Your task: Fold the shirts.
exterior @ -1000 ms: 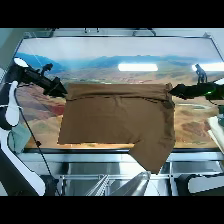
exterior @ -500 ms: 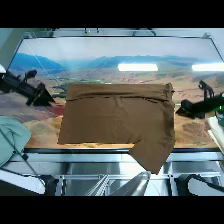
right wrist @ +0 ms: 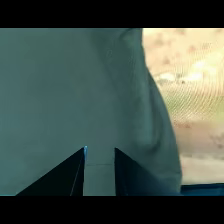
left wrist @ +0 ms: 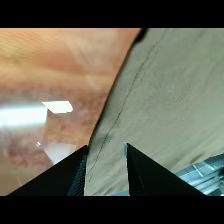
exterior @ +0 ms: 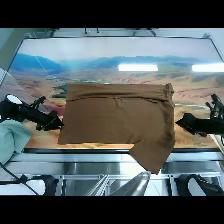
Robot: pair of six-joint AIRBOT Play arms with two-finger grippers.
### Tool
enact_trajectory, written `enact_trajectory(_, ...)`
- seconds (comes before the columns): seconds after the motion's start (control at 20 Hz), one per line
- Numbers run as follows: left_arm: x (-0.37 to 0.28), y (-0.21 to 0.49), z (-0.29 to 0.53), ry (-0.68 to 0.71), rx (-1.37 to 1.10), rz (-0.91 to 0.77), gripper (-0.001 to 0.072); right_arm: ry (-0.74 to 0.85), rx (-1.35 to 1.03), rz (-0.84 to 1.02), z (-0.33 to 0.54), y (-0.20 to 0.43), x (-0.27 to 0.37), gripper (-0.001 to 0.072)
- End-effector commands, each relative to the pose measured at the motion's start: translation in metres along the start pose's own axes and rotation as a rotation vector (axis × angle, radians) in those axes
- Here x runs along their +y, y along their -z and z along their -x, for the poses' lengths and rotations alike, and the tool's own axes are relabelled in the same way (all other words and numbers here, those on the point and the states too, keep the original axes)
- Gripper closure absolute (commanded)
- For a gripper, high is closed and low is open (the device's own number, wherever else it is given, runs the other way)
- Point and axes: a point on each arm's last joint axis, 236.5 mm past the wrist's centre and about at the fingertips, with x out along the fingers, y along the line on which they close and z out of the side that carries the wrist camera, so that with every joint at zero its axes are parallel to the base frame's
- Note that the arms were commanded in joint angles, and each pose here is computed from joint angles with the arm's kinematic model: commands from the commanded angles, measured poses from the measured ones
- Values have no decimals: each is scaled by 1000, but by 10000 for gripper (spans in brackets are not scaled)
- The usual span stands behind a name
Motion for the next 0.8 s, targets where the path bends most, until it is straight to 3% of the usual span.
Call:
enact_trajectory(0.0,30,11,-14,-165,36,-61,420,-61,-80,29,27,6,25,484)
enact_trajectory(0.1,28,23,-15,-170,89,-74,420,-73,-91,57,38,14,32,476)
enact_trajectory(0.2,19,35,-17,-151,142,-116,420,-41,-51,64,43,29,27,306)
enact_trajectory(0.4,7,40,-25,-160,171,-193,422,63,36,0,32,52,-5,310)
enact_trajectory(0.5,-5,36,-30,-135,154,-239,678,75,88,-54,17,68,-17,310)
enact_trajectory(0.75,-38,32,-32,10,118,-291,679,105,257,-169,-12,117,-41,330)
